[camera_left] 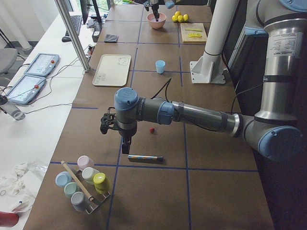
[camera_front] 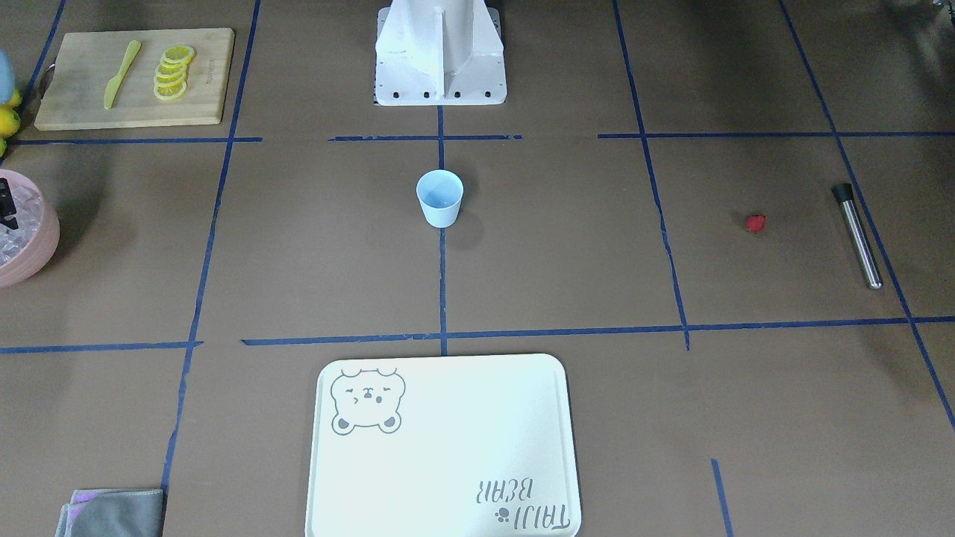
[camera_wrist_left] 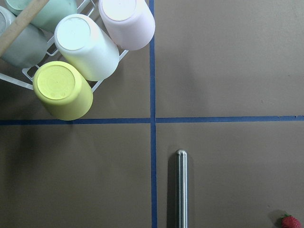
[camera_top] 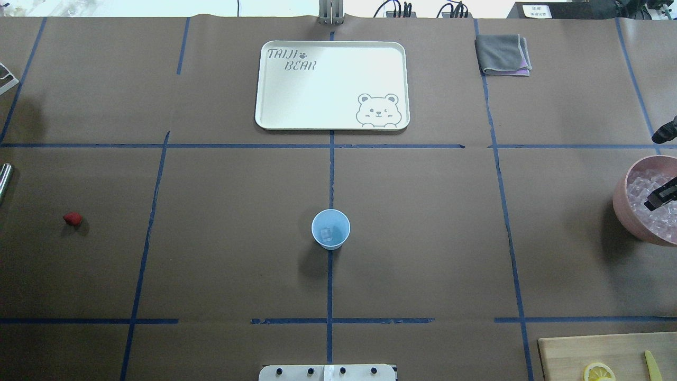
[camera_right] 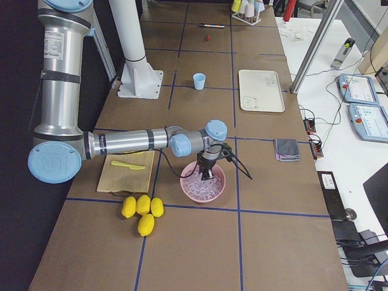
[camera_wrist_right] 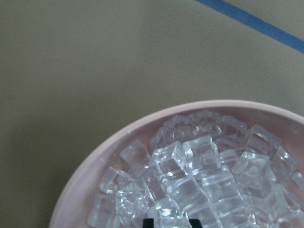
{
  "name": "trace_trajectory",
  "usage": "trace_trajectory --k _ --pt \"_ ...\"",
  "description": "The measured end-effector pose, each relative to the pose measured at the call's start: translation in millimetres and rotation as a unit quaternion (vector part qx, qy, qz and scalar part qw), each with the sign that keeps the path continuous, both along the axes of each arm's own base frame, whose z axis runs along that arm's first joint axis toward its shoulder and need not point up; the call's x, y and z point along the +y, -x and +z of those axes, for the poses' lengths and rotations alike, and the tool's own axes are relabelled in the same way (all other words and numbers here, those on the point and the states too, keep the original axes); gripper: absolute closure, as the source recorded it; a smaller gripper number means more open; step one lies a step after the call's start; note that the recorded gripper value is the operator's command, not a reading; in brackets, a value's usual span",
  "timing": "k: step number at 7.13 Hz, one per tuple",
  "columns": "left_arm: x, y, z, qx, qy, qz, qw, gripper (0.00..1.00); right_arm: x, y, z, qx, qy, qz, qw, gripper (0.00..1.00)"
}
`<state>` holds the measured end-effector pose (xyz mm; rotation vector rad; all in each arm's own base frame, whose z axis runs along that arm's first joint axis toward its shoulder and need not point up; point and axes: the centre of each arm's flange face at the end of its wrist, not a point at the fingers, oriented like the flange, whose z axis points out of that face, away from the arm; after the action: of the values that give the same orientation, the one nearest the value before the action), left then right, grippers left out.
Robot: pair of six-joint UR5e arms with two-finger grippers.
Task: Mash ice and strawberries in cup
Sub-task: 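Close the right gripper on another ice cube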
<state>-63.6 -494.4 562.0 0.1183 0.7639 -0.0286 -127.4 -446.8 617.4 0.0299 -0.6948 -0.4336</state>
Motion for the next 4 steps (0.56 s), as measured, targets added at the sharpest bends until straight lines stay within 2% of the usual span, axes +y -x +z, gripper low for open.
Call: trace_trajectory --k 2,4 --pt "0.0 0.0 0.0 0.0 0.0 0.0 1.0 0.0 0.5 -0.2 0.5 0.0 -0.001 -0.001 1.0 0.87" --pt "0.0 0.0 0.0 0.0 0.0 0.0 1.0 0.0 1.0 -1.0 -5.5 -0.003 -0.005 0.0 1.0 1.0"
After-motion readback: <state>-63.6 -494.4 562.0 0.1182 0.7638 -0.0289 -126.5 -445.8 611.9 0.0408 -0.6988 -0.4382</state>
